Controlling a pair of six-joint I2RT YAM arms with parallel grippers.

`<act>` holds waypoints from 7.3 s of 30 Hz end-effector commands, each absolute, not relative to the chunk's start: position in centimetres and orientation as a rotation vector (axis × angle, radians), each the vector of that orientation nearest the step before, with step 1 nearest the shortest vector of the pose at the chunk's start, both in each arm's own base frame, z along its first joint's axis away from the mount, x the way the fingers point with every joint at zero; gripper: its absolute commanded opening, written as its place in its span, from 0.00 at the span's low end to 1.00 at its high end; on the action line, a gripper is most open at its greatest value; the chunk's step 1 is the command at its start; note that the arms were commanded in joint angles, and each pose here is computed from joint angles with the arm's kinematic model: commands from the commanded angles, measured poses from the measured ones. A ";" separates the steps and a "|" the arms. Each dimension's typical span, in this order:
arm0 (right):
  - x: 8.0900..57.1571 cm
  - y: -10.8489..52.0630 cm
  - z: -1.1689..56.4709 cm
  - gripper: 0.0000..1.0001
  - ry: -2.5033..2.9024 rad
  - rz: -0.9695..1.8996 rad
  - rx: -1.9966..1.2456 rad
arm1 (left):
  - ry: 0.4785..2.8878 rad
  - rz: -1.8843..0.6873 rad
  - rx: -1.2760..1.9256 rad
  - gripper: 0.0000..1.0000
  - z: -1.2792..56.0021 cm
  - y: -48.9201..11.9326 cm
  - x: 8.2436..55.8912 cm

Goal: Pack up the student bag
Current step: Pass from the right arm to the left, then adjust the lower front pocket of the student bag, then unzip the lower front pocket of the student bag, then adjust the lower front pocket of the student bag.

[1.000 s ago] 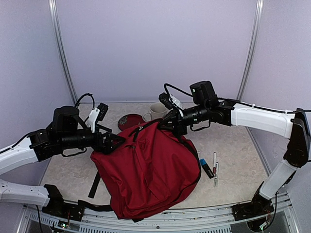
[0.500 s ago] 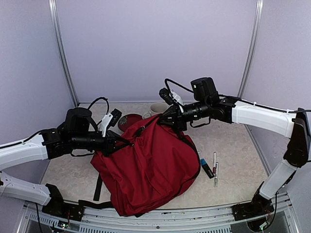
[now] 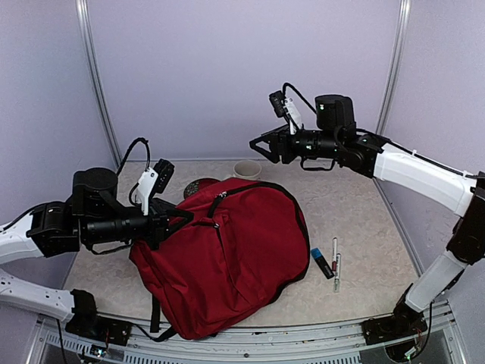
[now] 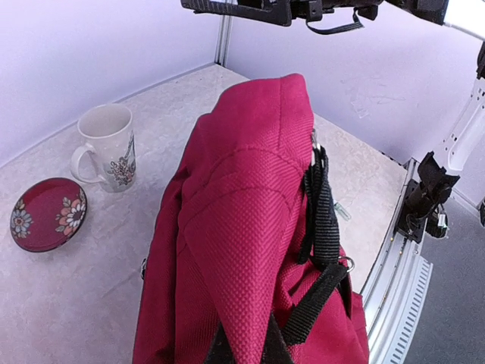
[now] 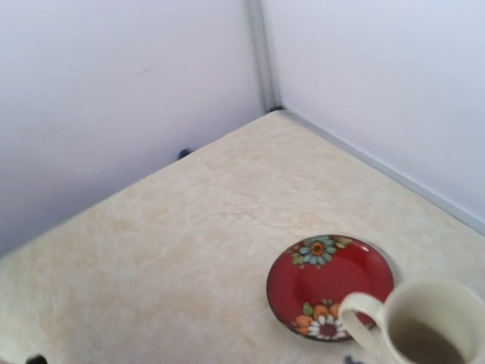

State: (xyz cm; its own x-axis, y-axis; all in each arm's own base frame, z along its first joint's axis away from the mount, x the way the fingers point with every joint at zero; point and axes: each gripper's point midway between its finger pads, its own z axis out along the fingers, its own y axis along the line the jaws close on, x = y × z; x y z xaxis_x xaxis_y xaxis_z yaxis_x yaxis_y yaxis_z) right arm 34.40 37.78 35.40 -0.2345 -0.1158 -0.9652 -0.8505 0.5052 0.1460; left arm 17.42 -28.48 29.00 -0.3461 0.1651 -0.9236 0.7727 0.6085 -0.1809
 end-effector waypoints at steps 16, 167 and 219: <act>12.2 45.1 35.7 0.42 1.388 0.902 -1.322 | 1.576 -0.734 0.487 0.00 41.1 -28.2 17.4; 8.0 47.0 23.1 0.00 1.144 0.241 -1.852 | 1.647 -0.506 0.398 0.00 38.0 -23.4 22.5; 16.8 43.3 23.0 0.86 1.747 0.436 -0.862 | 1.634 -0.597 0.486 0.00 37.9 -24.8 22.1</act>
